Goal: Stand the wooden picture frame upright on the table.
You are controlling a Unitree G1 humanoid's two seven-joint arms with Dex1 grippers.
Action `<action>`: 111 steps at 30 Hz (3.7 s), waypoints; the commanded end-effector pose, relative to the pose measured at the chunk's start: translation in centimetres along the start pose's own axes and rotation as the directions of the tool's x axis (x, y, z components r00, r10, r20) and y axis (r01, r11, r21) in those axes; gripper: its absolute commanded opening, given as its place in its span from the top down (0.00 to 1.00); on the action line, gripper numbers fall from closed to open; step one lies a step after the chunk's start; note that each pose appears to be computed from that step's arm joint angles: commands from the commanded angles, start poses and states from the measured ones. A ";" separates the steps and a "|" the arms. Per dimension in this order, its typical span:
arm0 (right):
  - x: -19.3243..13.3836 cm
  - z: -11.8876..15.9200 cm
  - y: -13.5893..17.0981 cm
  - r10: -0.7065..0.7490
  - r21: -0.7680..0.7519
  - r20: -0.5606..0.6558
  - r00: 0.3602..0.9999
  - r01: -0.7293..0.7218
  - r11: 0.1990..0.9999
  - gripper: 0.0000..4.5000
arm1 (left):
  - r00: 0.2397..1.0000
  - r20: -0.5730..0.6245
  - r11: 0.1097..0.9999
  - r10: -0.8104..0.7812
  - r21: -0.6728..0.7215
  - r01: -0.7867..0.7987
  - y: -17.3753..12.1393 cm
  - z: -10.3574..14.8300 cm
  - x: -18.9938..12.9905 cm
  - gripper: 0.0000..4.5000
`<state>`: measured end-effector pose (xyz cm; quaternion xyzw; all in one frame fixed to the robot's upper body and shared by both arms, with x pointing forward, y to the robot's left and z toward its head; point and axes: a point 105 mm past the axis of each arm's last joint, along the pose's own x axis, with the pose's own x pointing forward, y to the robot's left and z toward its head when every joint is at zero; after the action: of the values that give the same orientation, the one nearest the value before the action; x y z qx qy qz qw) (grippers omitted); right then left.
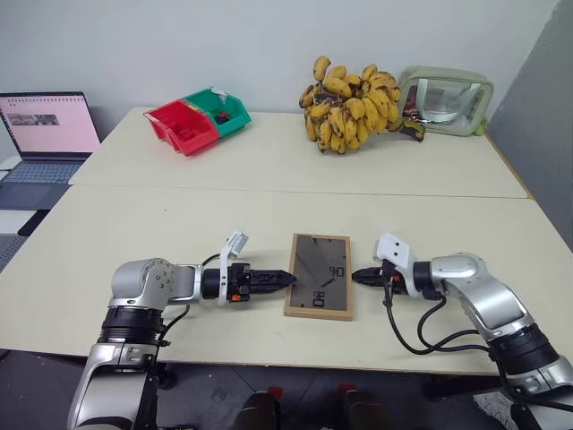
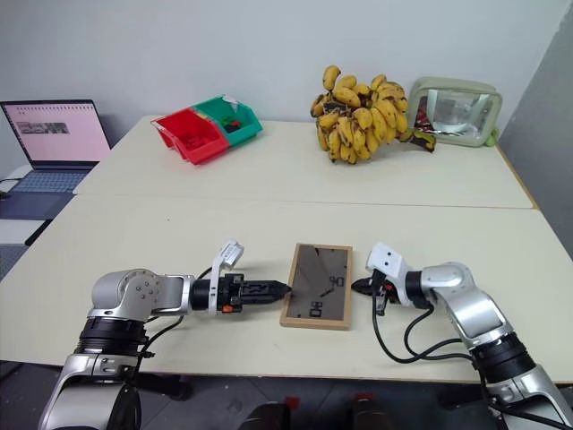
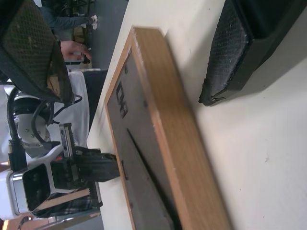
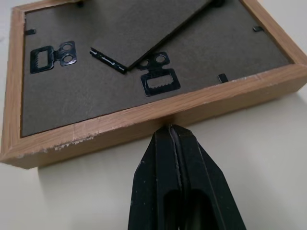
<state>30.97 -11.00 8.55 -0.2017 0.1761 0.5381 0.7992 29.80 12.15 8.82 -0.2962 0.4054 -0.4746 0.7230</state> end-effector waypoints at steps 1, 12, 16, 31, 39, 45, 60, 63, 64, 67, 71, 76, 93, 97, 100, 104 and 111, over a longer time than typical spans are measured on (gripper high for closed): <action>0.6 1.3 0.7 0.009 -0.022 0.034 0.999 -0.008 1.000 1.00 | 0.996 -0.084 0.999 -0.023 -0.041 0.019 0.0 -1.9 1.8 0.00; 1.2 1.7 0.2 -0.024 -0.006 0.052 0.998 0.024 1.000 1.00 | 0.995 -0.084 0.999 -0.050 -0.013 0.049 -0.7 -1.9 2.4 0.04; 1.3 1.8 0.2 -0.030 -0.001 0.057 0.998 0.030 1.000 1.00 | 0.996 -0.069 0.998 -0.060 -0.006 0.060 -0.9 -1.8 2.6 0.18; -0.8 1.5 -2.3 -0.122 -0.004 0.037 0.992 0.122 0.993 1.00 | 0.995 0.006 0.995 -0.096 0.034 0.096 -2.7 0.0 2.1 0.72; -7.3 5.6 -5.7 -0.185 0.030 0.118 0.976 0.183 0.983 0.88 | 0.968 0.211 0.965 -0.138 0.247 0.084 -7.1 6.3 -0.1 0.72; -8.5 11.4 -5.8 -0.125 0.141 0.310 0.942 0.084 0.986 0.60 | 0.924 0.360 0.927 -0.130 0.374 -0.016 -8.6 9.8 -1.6 0.72; -2.4 19.5 -5.9 -0.034 0.093 0.472 0.881 -0.011 0.996 0.01 | 0.901 0.413 0.850 -0.134 0.515 -0.109 -10.2 10.7 -1.0 0.72; -1.1 19.7 -6.4 -0.048 0.071 0.462 0.886 0.017 0.997 0.01 | 0.901 0.411 0.850 -0.139 0.516 -0.105 -10.3 10.6 -1.2 0.72; -1.0 19.7 -6.4 -0.047 0.066 0.462 0.886 0.018 0.998 0.01 | 0.901 0.411 0.850 -0.139 0.517 -0.104 -10.3 10.5 -1.2 0.72; -0.3 20.4 -6.1 -0.024 0.067 0.481 0.876 -0.010 0.998 0.01 | 0.902 0.408 0.846 -0.141 0.523 -0.104 -10.4 10.3 -1.1 0.72; -0.2 21.4 -4.7 0.058 0.038 0.513 0.857 -0.091 0.995 0.01 | 0.902 0.407 0.846 -0.142 0.523 -0.103 -10.4 10.2 -1.1 0.72; -1.8 21.3 -3.0 0.167 0.024 0.538 0.826 -0.214 0.977 0.01 | 0.903 0.412 0.853 -0.126 0.509 -0.113 -9.8 10.1 -1.3 0.72; -5.1 18.6 -1.1 0.202 0.083 0.524 0.827 -0.286 0.955 0.01 | 0.910 0.400 0.861 -0.111 0.496 -0.113 -9.2 9.5 -1.0 0.72; -5.7 17.4 -1.9 0.141 0.113 0.503 0.853 -0.226 0.968 0.01 | 0.912 0.395 0.861 -0.110 0.497 -0.112 -9.1 9.3 -0.9 0.72; -6.5 16.1 -2.6 0.090 0.135 0.476 0.875 -0.173 0.976 0.01 | 0.914 0.391 0.863 -0.106 0.494 -0.112 -9.1 9.1 -1.0 0.72; -7.9 11.8 -4.3 -0.044 0.061 0.308 0.950 0.027 0.998 0.01 | 0.916 0.388 0.881 -0.103 0.463 -0.097 -8.9 8.9 -1.4 0.72; -8.3 8.0 -6.2 -0.249 -0.443 0.189 0.950 0.309 0.842 0.01 | 0.923 0.347 0.952 -0.164 0.302 0.056 -9.5 8.1 -2.6 0.72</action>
<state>33.43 -16.03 18.74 -0.2766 0.0624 0.4916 0.8234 32.62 11.28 19.22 -0.2702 0.1891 -0.4788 0.8136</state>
